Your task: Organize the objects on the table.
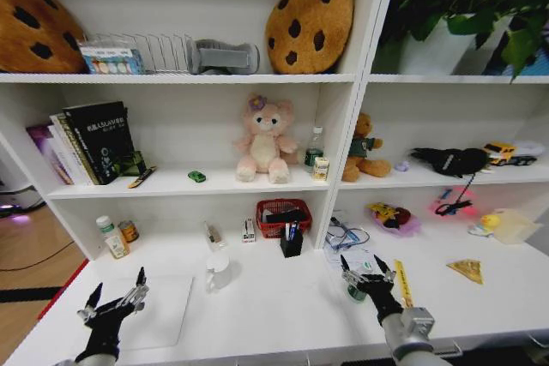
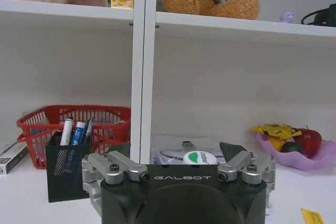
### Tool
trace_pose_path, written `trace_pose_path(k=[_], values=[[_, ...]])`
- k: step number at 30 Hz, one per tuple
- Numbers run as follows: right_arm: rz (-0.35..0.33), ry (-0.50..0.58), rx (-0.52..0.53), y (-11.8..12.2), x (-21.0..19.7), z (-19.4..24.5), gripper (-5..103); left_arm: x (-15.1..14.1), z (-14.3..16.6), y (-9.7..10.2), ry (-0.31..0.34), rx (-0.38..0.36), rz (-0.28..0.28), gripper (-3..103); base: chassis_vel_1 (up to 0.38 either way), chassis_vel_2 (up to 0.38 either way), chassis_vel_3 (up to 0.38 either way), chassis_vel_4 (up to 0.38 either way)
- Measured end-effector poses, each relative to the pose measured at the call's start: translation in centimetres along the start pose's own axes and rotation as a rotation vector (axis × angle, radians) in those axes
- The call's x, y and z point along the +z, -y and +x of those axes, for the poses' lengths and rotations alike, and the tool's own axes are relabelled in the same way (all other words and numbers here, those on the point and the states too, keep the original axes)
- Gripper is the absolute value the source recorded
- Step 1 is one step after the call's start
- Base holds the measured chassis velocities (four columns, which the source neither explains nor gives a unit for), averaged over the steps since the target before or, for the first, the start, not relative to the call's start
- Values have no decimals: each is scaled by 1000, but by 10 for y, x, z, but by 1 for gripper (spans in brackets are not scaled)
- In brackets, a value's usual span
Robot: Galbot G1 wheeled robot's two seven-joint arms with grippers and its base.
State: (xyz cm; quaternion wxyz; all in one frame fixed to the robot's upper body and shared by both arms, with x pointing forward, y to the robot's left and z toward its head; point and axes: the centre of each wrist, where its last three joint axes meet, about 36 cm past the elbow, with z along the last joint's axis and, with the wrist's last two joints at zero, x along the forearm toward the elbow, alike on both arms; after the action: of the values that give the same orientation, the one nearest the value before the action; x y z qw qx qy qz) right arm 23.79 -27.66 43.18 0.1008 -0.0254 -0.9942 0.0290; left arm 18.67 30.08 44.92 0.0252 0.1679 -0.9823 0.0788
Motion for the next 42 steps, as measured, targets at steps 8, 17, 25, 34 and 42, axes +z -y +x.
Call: trace_pose_path(k=[8, 17, 25, 34, 42], values=[[-2, -11, 13, 1, 5, -2, 65, 1, -1, 0, -3, -1, 2, 100, 0, 0, 0, 0], [-27, -25, 29, -1, 7, 1, 30, 1, 0, -1, -4, -8, 7, 100, 0, 0, 0, 0], [-47, -12, 37, -3, -6, 21, 30, -1, 1, 0, 0, -8, 8, 100, 0, 0, 0, 0], [4, 24, 201, -18, -34, 95, 30, 2, 1, -3, 7, -18, 25, 100, 0, 0, 0, 0], [42, -35, 256, -23, -25, 123, 30, 6, 0, -6, 5, -31, 31, 100, 0, 0, 0, 0]])
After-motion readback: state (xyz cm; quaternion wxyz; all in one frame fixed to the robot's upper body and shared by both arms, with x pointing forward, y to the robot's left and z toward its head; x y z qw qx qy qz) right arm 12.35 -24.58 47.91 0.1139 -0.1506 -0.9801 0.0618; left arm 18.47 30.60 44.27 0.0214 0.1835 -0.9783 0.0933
